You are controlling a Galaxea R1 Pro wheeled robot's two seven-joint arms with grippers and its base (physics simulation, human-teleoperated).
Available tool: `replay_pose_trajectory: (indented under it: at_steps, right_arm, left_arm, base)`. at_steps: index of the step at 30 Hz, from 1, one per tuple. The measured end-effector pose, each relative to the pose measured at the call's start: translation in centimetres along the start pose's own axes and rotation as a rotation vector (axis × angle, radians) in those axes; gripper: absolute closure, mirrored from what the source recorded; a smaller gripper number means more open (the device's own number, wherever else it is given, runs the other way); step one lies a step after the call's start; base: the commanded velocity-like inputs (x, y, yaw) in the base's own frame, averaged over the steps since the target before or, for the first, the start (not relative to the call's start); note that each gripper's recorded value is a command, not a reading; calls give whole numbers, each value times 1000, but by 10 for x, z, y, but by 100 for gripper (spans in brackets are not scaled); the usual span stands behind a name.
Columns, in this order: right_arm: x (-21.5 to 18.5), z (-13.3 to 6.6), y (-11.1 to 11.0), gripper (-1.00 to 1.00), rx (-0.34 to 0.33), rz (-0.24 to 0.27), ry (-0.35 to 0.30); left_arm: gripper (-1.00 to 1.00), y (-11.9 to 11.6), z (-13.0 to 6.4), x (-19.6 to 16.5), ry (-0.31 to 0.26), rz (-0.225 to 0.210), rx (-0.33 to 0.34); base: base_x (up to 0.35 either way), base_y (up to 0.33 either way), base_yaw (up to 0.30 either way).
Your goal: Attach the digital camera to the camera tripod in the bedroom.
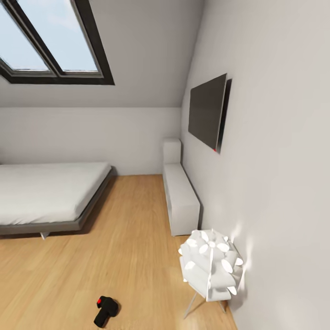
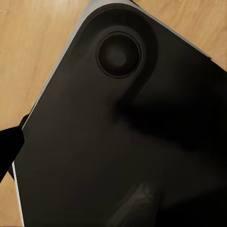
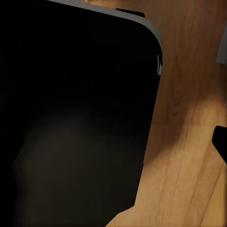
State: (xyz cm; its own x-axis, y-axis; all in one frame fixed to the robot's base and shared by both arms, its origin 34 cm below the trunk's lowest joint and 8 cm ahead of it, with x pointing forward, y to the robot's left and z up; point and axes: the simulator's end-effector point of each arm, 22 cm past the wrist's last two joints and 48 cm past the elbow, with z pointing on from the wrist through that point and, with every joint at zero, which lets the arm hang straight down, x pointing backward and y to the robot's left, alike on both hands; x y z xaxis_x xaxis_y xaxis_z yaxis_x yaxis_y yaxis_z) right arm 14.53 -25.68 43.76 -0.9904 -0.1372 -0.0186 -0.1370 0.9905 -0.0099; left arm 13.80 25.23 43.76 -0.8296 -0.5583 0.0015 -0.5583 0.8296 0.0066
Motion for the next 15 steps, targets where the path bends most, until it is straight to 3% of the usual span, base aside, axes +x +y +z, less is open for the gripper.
replay_pose_trajectory:
  at_steps: [15]
  right_arm:
    - [0, 0, 0, -100, 1, 2, -1]
  left_arm:
    - [-100, 0, 0, 0, 0, 0, 0]
  base:
    - [0, 0, 275]
